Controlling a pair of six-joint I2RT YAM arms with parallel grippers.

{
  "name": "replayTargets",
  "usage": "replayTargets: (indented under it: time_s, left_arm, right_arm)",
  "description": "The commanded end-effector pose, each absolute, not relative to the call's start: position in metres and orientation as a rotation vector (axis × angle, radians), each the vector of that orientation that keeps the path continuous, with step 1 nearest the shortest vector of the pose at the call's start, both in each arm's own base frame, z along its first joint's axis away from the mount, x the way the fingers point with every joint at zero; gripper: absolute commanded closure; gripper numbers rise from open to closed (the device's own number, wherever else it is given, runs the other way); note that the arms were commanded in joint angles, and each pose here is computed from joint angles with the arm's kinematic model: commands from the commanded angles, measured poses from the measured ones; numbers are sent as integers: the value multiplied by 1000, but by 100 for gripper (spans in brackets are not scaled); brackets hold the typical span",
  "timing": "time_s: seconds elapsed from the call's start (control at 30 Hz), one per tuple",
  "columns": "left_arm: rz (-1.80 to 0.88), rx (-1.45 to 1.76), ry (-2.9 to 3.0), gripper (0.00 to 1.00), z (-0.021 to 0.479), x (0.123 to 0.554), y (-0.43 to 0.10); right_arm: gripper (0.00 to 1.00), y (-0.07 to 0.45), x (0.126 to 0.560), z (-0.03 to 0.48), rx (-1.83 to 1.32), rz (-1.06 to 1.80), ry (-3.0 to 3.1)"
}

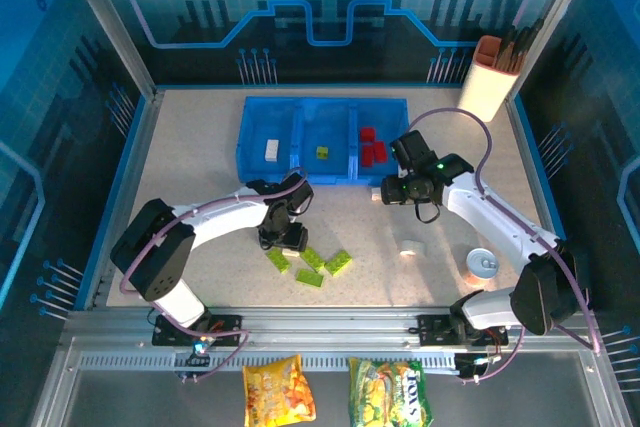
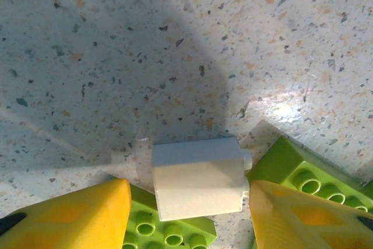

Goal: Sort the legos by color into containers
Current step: Pick up the lego from the middle-left of the table.

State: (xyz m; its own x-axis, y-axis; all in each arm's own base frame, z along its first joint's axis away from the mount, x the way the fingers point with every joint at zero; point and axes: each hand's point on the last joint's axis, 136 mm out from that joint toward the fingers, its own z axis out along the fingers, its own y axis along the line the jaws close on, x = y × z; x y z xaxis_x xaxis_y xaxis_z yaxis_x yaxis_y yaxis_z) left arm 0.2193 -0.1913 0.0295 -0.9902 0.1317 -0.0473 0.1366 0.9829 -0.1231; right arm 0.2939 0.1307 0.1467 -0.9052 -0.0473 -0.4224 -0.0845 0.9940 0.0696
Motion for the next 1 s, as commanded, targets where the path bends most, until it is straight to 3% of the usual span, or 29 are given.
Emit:
replayTargets:
  time_s: [0.0, 0.43, 0.97]
  left_arm:
    - [-180, 182, 3105, 42, 22, 217, -193]
    - [-153, 187, 3121, 42, 14, 218, -196]
    - [-126, 194, 3115, 53, 13, 219, -194]
  right_arm:
    - [46, 128, 284, 148, -85, 107, 2709]
    - [46, 128, 285, 146, -93, 101, 2717]
    - [46, 129, 287, 146, -100, 94, 2718]
